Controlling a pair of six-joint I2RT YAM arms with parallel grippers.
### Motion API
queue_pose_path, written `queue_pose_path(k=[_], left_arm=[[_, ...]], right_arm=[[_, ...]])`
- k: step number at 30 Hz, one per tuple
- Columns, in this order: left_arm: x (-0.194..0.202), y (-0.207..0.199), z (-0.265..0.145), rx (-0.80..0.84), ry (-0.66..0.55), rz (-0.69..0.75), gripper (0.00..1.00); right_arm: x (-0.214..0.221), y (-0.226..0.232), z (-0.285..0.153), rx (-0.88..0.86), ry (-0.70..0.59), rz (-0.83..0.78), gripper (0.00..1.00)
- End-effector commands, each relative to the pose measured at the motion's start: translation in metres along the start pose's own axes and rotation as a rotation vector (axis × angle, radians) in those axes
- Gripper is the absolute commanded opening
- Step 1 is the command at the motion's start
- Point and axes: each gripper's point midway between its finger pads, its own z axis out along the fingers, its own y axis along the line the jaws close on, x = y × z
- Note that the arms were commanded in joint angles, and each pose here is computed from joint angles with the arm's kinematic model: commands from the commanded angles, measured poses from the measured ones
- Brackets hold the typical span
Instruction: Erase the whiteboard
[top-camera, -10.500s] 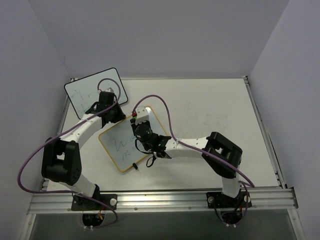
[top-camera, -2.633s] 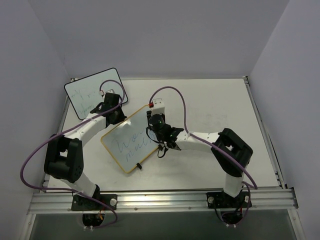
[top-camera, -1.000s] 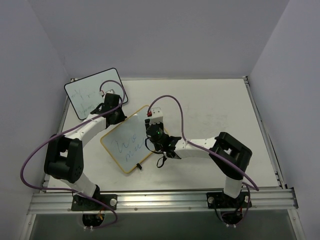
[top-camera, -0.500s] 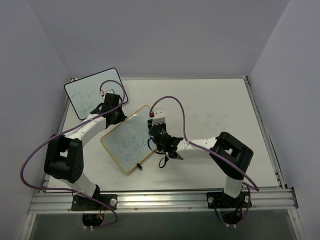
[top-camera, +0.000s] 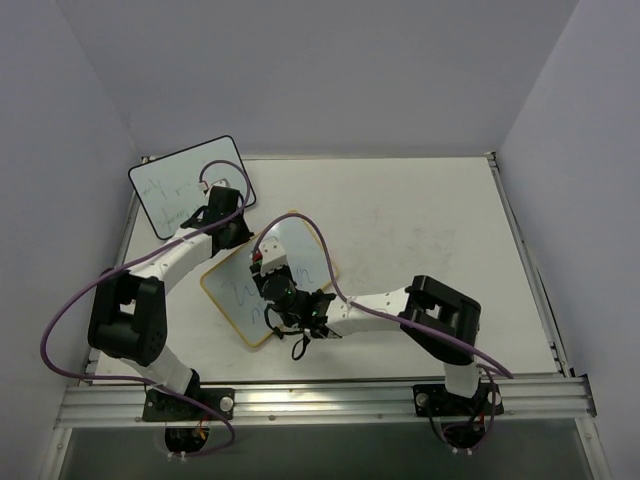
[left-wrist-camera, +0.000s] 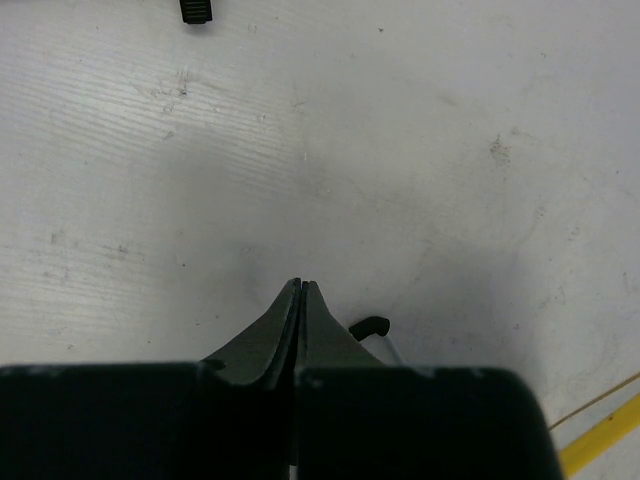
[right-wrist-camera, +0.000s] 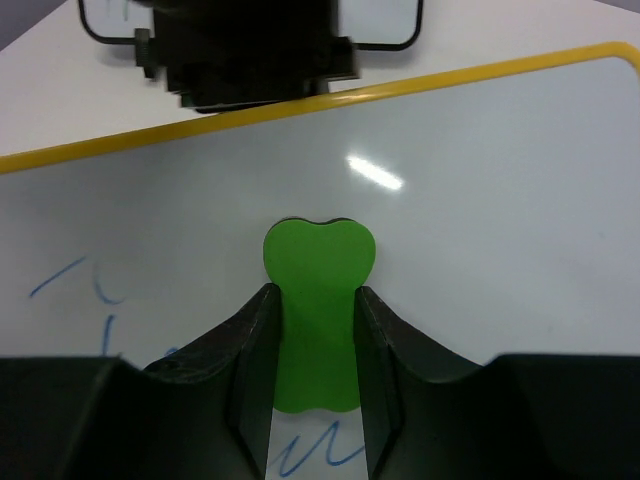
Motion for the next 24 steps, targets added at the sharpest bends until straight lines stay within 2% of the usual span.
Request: queue_pose_path(k=[1, 5, 8, 24], left_arm=[[0.007, -0.011, -0.009, 0.041, 0.018, 0.023, 0.02], [0.008, -0.011, -0.009, 0.045, 0.019, 0.023, 0.02], [0.008, -0.011, -0.010, 0.048, 0.018, 0.021, 0.02], [0.012, -0.004, -0.011, 0.030, 0.010, 0.020, 0.02]], right_arm=[[0.017, 0.031, -0.002, -0.090, 0.028, -0.050, 0.12], [0.021, 0.044, -0.007, -0.120, 0.030, -0.073, 0.12], [0.023, 0.038, -0.006, -0.088, 0.034, -0.079, 0.13], [0.030, -0.073, 0.002, 0.194, 0.018, -0.014, 0.13]])
